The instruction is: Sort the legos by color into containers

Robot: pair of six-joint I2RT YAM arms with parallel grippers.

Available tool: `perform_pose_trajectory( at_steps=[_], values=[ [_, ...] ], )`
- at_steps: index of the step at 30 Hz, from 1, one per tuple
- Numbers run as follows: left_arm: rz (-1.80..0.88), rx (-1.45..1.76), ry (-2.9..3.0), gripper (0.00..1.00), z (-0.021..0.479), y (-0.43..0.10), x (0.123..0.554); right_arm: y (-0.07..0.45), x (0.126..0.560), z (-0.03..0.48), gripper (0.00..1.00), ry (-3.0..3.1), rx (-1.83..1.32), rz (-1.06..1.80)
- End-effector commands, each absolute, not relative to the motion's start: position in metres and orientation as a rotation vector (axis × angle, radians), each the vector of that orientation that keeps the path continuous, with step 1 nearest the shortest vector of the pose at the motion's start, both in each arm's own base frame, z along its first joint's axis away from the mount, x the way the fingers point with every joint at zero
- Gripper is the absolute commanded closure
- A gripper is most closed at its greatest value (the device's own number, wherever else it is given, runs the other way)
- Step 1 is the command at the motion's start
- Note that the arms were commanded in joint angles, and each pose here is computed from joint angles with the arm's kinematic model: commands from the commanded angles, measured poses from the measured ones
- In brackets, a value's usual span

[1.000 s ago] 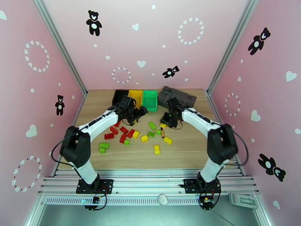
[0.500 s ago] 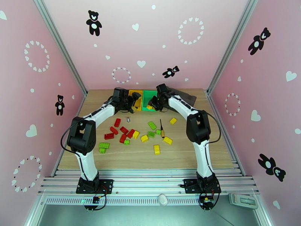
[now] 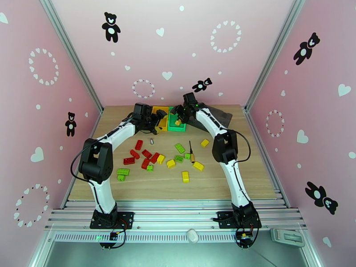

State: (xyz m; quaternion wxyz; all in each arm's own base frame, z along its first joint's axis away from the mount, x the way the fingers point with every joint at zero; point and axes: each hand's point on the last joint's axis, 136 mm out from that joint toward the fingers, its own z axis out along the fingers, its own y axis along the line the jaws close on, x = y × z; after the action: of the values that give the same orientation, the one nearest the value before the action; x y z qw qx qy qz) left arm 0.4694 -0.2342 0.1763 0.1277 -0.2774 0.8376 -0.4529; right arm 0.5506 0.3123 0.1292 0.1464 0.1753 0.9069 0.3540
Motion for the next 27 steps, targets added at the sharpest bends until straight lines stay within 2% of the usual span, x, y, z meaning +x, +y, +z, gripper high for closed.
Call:
perform_pose_trajectory(
  at_steps=[1, 7, 13, 21, 27],
  values=[
    [-1.189, -0.715, 2.464, 0.08, 0.199, -0.216, 0.449, 0.301, 0.529, 0.168, 0.36, 2.629, 0.375, 0.946],
    [-0.934, -0.621, 2.592, 0.08, 0.183, -0.197, 0.408, 0.27, 0.477, 0.184, 0.37, 2.731, 0.217, 0.726],
    [-0.754, -0.528, 2.717, 0.09, 0.158, -0.199, 0.362, 0.224, 0.409, 0.162, 0.35, 2.845, 0.161, 0.521],
    [-0.693, -0.461, 2.793, 0.1, 0.133, -0.22, 0.318, 0.17, 0.31, 0.115, 0.35, 3.006, 0.061, 0.265],
    [-0.689, -0.497, 2.785, 0.1, 0.127, -0.223, 0.307, 0.176, 0.249, 0.099, 0.39, 3.079, -0.037, 0.191]
  ],
)
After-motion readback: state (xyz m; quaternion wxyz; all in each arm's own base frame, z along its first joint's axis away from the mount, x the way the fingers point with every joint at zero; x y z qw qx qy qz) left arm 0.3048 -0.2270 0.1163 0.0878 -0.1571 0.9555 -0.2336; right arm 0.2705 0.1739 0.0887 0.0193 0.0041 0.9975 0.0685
